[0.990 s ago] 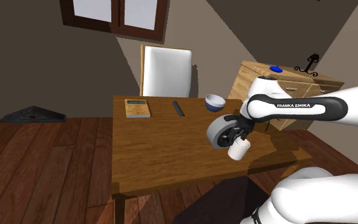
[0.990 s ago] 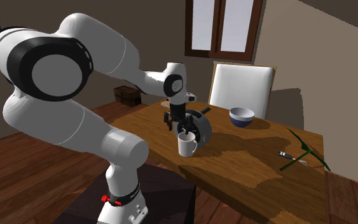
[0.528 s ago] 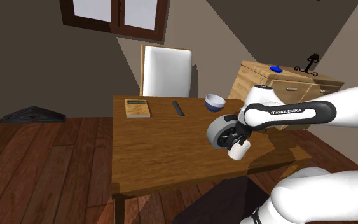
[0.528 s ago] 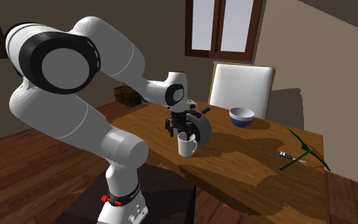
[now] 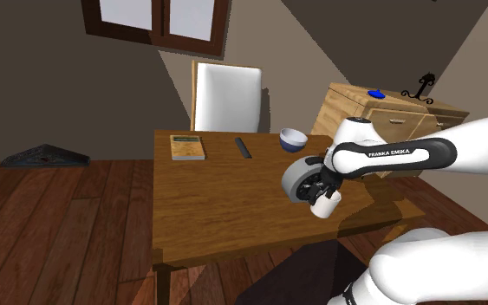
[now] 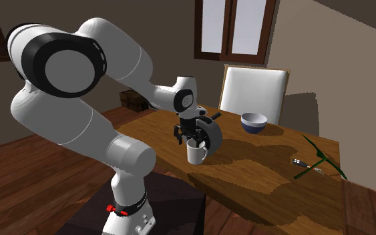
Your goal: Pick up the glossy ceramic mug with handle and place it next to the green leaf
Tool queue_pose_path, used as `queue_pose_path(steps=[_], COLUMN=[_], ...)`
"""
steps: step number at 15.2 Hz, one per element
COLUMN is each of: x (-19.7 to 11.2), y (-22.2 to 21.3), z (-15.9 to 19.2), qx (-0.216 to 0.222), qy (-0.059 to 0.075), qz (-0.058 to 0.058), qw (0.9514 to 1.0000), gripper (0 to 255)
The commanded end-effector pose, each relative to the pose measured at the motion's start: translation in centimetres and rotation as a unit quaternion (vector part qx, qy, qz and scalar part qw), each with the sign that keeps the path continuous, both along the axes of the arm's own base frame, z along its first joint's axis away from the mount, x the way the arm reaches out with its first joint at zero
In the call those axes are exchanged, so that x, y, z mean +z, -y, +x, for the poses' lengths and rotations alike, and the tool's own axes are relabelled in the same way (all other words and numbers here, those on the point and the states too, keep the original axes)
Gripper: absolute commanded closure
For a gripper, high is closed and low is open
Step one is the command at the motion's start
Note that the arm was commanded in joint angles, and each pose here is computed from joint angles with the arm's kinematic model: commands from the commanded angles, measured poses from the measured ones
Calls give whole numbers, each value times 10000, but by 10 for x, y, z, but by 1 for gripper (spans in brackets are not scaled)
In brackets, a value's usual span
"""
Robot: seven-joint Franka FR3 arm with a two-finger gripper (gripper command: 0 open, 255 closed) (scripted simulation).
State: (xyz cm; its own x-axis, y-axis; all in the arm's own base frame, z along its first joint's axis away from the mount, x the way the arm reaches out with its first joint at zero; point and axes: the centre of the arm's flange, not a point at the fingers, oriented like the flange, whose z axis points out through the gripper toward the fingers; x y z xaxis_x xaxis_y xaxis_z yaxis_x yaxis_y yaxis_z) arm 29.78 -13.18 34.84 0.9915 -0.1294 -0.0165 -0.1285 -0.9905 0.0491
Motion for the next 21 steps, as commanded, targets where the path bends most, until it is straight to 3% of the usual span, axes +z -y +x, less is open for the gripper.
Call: queue_pose_path(steps=[1, 10, 21], x=[0, 0, 58], y=[0, 0, 0], z=[0, 0, 0], qx=[0, 0, 0], qy=[0, 0, 0], qz=[0, 0, 0], qw=[10000, 10000, 10000], gripper=[255, 255, 255])
